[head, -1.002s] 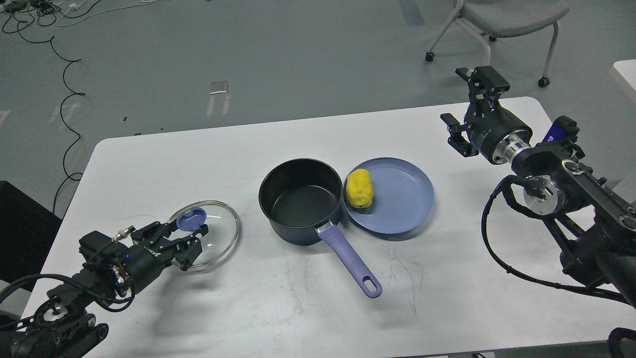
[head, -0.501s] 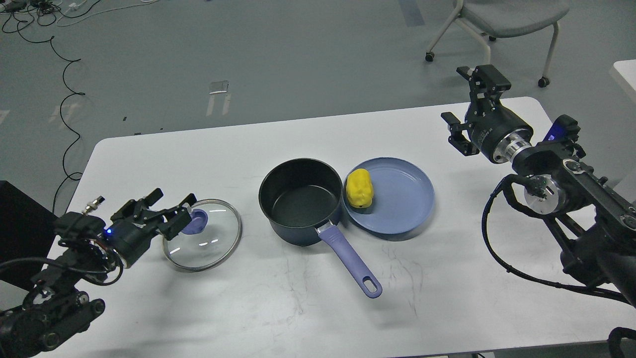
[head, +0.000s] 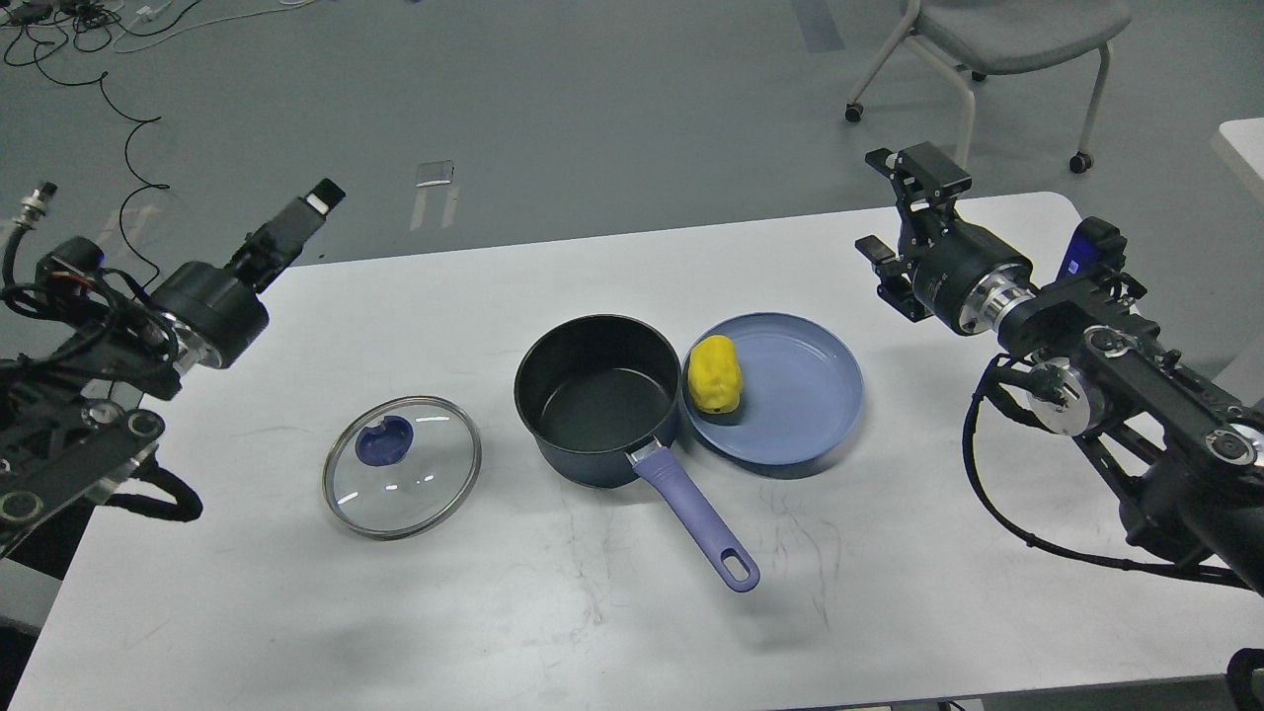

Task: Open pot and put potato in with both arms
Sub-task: 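Release the lid and raise the left gripper away, then reach the right gripper to the yellow potato on the plate and grasp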

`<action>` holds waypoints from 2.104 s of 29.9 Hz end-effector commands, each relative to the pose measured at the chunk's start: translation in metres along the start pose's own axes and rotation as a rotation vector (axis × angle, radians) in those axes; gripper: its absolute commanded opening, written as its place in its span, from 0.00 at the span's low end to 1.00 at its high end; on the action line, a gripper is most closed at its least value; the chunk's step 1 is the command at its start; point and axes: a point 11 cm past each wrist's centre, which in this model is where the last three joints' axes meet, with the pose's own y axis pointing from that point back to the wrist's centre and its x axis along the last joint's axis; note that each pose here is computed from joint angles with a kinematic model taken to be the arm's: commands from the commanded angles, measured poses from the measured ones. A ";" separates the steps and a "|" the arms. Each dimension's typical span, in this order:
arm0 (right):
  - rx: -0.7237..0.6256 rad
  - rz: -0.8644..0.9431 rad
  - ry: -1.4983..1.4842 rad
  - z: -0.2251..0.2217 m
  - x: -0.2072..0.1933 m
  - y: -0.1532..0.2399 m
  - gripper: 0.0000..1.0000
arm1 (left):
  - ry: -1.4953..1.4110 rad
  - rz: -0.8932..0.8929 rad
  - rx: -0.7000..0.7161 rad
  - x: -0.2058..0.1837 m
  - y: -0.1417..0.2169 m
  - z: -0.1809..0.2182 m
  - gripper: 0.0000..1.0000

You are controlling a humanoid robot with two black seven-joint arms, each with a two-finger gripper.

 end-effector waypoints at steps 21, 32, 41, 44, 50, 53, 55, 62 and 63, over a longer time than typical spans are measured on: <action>-0.292 -0.416 1.086 0.026 -0.038 -0.003 0.95 | 0.542 -0.054 0.195 0.021 -0.041 0.022 0.98; -0.319 -0.451 1.084 0.037 -0.068 -0.008 0.94 | 0.550 -0.043 0.197 0.021 -0.035 0.014 0.98; -0.339 -0.458 1.084 0.041 -0.087 -0.018 0.91 | 0.552 -0.036 0.184 0.020 -0.033 0.012 0.98; -0.349 -0.446 1.087 0.041 -0.083 -0.021 0.91 | 0.552 -0.035 0.188 0.020 -0.030 0.009 0.98; -0.352 -0.438 1.087 0.039 -0.085 -0.028 0.91 | 0.549 -0.030 0.192 0.023 -0.028 0.007 0.98; -0.354 -0.447 1.079 0.042 -0.093 -0.031 0.91 | 0.548 -0.025 0.196 0.025 -0.025 0.005 0.98; -0.350 -0.453 1.075 0.042 -0.099 -0.033 0.91 | 0.547 -0.025 0.195 0.026 -0.025 0.005 0.98; -0.357 -0.460 1.065 0.044 -0.115 -0.042 0.91 | 0.542 -0.012 0.171 0.031 -0.023 0.008 0.98; -0.354 -0.455 1.068 0.041 -0.116 -0.045 0.91 | 0.539 -0.008 0.173 0.033 -0.022 0.007 0.98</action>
